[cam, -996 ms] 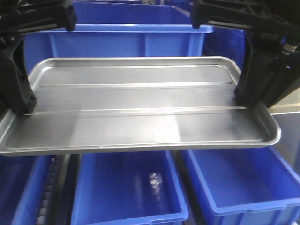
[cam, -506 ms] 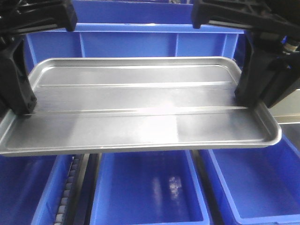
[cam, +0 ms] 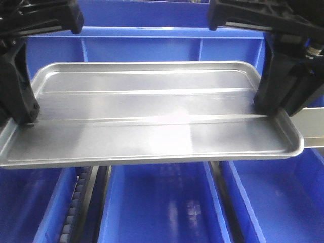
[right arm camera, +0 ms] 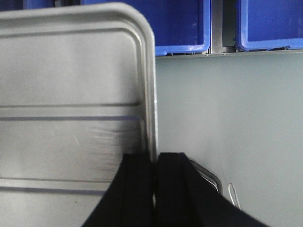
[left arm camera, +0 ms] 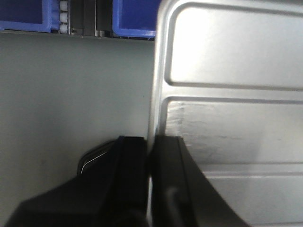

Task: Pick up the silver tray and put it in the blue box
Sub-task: 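Hold the tray level while the base drives to the blue bins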

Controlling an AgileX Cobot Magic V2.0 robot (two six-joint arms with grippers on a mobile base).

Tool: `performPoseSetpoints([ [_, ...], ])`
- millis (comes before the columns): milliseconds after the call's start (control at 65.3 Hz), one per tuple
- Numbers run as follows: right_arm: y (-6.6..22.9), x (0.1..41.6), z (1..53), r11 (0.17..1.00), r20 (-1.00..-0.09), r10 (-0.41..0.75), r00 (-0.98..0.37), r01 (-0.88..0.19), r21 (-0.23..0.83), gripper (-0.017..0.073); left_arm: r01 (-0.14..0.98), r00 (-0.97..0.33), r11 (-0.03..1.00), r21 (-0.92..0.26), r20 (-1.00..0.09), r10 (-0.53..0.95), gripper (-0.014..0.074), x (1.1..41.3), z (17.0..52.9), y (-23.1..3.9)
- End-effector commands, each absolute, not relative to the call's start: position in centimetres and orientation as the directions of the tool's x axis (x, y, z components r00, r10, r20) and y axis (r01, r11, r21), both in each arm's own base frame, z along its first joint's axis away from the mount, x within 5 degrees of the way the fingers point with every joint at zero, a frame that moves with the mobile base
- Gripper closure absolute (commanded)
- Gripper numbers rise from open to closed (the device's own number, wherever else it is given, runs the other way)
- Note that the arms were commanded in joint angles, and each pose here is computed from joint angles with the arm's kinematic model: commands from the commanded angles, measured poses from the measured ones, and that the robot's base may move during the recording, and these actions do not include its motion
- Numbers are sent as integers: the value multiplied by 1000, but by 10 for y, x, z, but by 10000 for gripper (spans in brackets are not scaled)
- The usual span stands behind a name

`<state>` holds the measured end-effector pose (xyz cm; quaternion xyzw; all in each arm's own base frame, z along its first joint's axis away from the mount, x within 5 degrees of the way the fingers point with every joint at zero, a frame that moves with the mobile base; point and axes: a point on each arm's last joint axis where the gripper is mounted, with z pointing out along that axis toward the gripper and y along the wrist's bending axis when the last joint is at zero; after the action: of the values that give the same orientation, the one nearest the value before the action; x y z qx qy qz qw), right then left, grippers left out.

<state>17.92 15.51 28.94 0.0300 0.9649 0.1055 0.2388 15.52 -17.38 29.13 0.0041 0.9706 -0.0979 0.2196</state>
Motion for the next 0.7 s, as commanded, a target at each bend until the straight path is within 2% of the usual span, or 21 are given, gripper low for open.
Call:
performPoseSetpoints([
  [0,153,181,305,970,-520,111,-847,-23,244,501,70,-880,972,-225,-473,-46,608,155,306,-173],
  [690,153,181,306,969,-521,110,-847,-24,244,501,71,-879,972,-223,-475,-45,608,155,306,-172],
])
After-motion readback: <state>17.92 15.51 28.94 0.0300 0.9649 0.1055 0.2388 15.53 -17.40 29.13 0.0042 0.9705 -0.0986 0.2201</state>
